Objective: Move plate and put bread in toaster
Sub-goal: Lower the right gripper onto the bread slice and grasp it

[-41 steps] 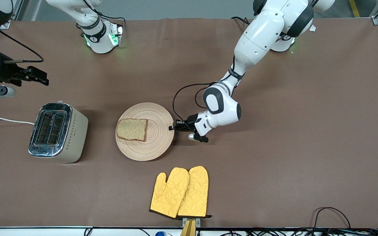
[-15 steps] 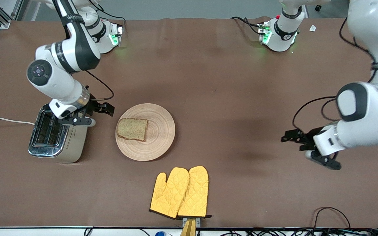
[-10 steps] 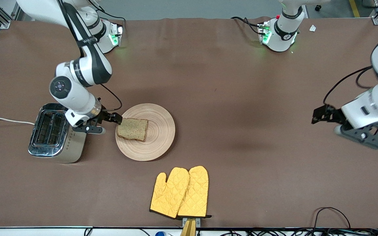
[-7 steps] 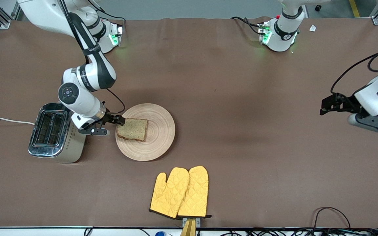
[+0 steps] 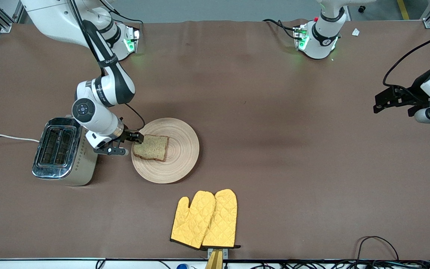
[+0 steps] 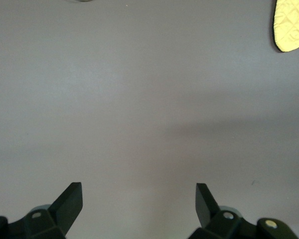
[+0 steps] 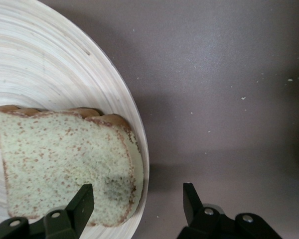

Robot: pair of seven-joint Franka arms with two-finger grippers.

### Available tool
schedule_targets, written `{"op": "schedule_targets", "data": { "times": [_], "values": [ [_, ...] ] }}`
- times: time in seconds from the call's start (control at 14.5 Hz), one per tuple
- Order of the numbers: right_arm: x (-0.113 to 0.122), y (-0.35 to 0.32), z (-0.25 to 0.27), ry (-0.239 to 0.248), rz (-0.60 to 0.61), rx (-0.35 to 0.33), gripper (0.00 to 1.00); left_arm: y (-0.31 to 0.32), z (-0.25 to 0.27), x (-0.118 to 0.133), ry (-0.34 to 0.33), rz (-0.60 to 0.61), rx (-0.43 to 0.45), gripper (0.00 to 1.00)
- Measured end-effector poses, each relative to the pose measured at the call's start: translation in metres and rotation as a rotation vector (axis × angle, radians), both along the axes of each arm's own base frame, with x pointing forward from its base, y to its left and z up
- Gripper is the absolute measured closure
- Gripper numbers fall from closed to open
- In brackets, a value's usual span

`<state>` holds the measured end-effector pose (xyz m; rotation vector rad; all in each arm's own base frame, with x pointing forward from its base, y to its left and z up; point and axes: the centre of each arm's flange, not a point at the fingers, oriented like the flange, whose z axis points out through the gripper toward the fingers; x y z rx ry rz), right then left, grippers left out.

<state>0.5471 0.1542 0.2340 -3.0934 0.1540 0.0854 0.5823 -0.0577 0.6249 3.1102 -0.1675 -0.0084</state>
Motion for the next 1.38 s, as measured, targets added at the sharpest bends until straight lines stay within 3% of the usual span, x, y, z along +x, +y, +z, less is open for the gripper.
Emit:
{"op": "schedule_targets", "data": {
  "times": [0.14,0.21,0.41,0.48,0.55,0.69,0.76,1.1,1.38],
  "values": [
    [0.000,0.000,-0.006,0.007,-0.004,-0.001,0.30,-0.001,-0.005,-0.006,-0.028,0.001,0.002,0.00],
    [-0.001,0.000,-0.008,0.011,-0.010,0.002,0.30,-0.001,-0.008,-0.009,-0.038,0.003,0.003,0.00],
    [0.000,0.003,-0.007,0.012,-0.033,0.014,0.51,-0.002,-0.009,-0.016,-0.054,0.007,0.004,0.00],
    [0.000,0.006,-0.007,0.012,-0.041,0.013,0.51,-0.003,-0.008,-0.015,-0.069,0.008,0.003,0.00],
    [-0.001,0.010,-0.006,0.012,-0.047,0.013,0.59,-0.002,-0.006,-0.012,-0.100,0.011,0.000,0.00],
    [-0.003,0.017,-0.006,0.012,-0.055,0.012,0.64,0.003,-0.003,-0.005,-0.152,0.022,-0.003,0.00],
    [-0.003,0.018,-0.006,0.013,-0.058,0.012,0.64,0.010,-0.003,-0.003,-0.159,0.033,-0.002,0.00],
    [-0.003,0.016,-0.006,0.012,-0.065,0.011,0.90,0.023,-0.003,-0.001,-0.163,0.056,-0.001,0.00],
    [-0.002,0.015,-0.007,0.014,-0.068,0.009,0.93,0.020,0.000,-0.002,-0.160,0.049,-0.002,0.00]
  ]
}}
